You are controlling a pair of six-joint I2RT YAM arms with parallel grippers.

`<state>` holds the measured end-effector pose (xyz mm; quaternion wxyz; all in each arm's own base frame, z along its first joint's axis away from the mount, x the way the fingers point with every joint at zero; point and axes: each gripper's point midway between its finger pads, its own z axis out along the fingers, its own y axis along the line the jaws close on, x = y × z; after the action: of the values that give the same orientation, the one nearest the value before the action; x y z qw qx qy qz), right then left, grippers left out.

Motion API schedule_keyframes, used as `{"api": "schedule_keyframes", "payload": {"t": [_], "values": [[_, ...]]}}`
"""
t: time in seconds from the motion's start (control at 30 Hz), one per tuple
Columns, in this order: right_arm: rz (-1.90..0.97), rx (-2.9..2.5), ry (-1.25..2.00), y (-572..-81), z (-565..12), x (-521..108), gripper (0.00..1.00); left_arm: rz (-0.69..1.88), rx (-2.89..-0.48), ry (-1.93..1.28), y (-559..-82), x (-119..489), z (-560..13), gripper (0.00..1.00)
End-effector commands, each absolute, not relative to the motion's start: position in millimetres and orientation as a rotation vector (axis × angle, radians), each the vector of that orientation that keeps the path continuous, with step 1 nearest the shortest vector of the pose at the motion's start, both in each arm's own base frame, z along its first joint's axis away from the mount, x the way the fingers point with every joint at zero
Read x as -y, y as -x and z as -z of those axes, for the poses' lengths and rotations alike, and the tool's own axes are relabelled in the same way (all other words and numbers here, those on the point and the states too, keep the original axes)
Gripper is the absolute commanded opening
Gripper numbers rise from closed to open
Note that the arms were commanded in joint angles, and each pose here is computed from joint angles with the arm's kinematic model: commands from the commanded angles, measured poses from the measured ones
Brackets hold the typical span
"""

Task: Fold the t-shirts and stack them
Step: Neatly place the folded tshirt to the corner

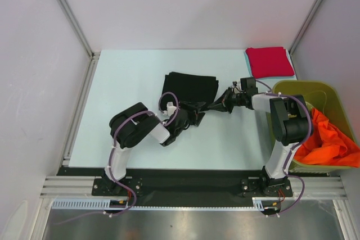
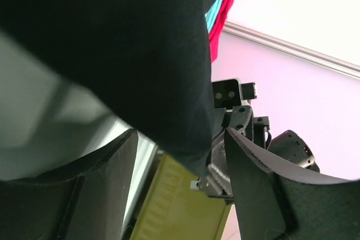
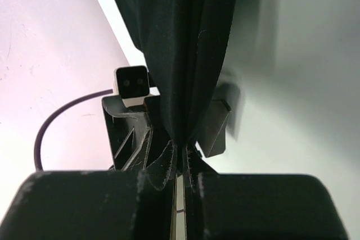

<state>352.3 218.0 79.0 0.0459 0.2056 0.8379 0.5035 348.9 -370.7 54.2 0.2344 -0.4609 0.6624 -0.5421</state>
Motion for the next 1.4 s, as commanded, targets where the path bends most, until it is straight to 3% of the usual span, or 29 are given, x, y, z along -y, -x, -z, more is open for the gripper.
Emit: {"api": "schedule_keyframes", "payload": {"t": [0.0,0.17,0.27,0.53,0.6,0.77,0.83,0.87,1.37], "values": [[-1.576,-2.523,-0.546,-352,-107,-215,0.0,1.551,-1.757,1.284,-362,378,-65,0.66],[-1.598,-2.543,-0.494,-355,-108,-213,0.02,1.592,-1.729,1.28,-367,381,-67,0.59],[-1.558,-2.564,-0.439,-353,-106,-211,0.12,1.657,-1.717,1.208,-368,382,-72,0.47],[-1.457,-2.575,-0.398,-355,-97,-196,0.29,1.748,-1.714,1.145,-365,379,-83,0.06],[-1.343,-2.584,-0.389,-363,-96,-182,0.42,1.745,-1.703,1.127,-368,374,-89,0.01],[-1.239,-2.585,-0.375,-383,-85,-171,0.75,1.775,-1.718,1.073,-365,375,-103,0.01],[-1.244,-2.593,-0.382,-393,-74,-173,0.82,1.786,-1.72,1.071,-363,376,-105,0.01],[-1.239,-2.58,-0.373,-399,-70,-173,1.0,1.785,-1.721,1.074,-362,375,-104,0.01],[-1.24,-2.571,-0.514,-466,-24,-190,1.0,1.879,-1.676,1.038,-356,375,-138,0.0]]}}
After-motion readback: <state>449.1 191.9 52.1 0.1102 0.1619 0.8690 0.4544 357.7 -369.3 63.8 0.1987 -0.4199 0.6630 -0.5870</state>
